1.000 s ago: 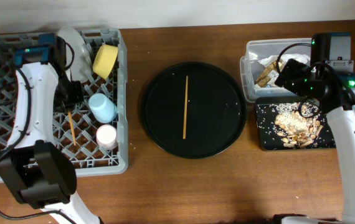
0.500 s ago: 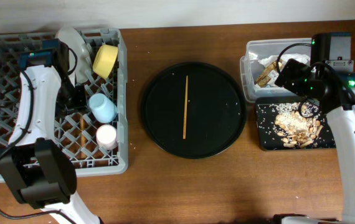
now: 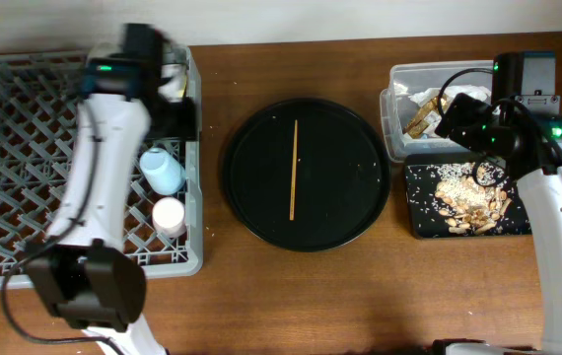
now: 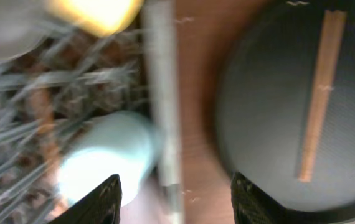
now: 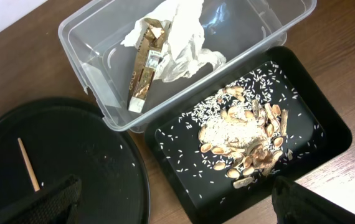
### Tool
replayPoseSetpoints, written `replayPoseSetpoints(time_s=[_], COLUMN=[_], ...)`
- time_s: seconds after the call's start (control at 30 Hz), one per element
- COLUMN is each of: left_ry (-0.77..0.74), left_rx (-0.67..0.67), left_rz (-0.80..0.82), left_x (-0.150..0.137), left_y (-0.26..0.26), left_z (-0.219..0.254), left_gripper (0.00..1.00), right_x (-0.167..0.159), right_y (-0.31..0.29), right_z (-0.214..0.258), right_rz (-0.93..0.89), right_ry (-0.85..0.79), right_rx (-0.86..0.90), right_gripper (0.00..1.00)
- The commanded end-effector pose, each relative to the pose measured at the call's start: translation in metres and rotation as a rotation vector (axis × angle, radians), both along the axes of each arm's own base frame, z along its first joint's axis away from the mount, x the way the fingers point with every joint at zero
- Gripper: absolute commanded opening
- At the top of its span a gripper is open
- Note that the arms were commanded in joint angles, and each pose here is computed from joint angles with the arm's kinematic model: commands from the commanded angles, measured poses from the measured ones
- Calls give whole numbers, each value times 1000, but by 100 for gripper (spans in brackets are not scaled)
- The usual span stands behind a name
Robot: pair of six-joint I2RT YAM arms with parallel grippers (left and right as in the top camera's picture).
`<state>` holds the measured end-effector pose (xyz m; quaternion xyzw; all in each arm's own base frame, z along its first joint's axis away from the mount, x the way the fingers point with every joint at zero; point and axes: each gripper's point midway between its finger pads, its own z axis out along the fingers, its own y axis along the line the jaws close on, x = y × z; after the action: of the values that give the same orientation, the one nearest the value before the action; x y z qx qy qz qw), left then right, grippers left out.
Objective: Sort waste into correct bins and load items into the dishwasher rack
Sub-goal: 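Grasp the second wooden chopstick on the black tray with the left gripper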
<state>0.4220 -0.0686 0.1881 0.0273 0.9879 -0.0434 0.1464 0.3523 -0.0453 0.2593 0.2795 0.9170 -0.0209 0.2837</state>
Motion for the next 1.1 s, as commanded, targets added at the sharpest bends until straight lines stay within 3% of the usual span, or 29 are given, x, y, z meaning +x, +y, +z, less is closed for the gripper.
replayPoseSetpoints(time_s=[0.0, 0.07, 0.17, 0.4, 0.47, 0.53, 0.87, 1.07], left_ry=[-34, -28, 30, 136, 148, 150, 146, 168], left_rx=[-86, -88, -93, -63, -56, -41, 44, 59], left_rz=[-120, -151, -172, -215, -228, -224, -174, -195], left_x=[0, 2, 4, -4, -7, -9, -8, -16], left_y=[-78, -106, -152, -200, -206, -207, -199, -205], left_z=[-1, -16, -64, -153, -162, -167, -181, -194], left_gripper=[56, 56, 47, 46, 45, 36, 34, 23], right_x=[1, 1, 1, 1, 1, 1, 1, 1], right_y=[-4, -4, -4, -4, -4, -4, -4, -4], right_z=[2, 2, 2, 2, 2, 2, 2, 2], right_rz=[-22, -22, -22, -22, -22, -22, -22, -22], right_ry=[-7, -7, -7, -7, -7, -7, -7, -7], right_rx=[-8, -8, -8, -8, -8, -9, -8, -8], right_gripper=[98, 98, 98, 98, 98, 99, 98, 99])
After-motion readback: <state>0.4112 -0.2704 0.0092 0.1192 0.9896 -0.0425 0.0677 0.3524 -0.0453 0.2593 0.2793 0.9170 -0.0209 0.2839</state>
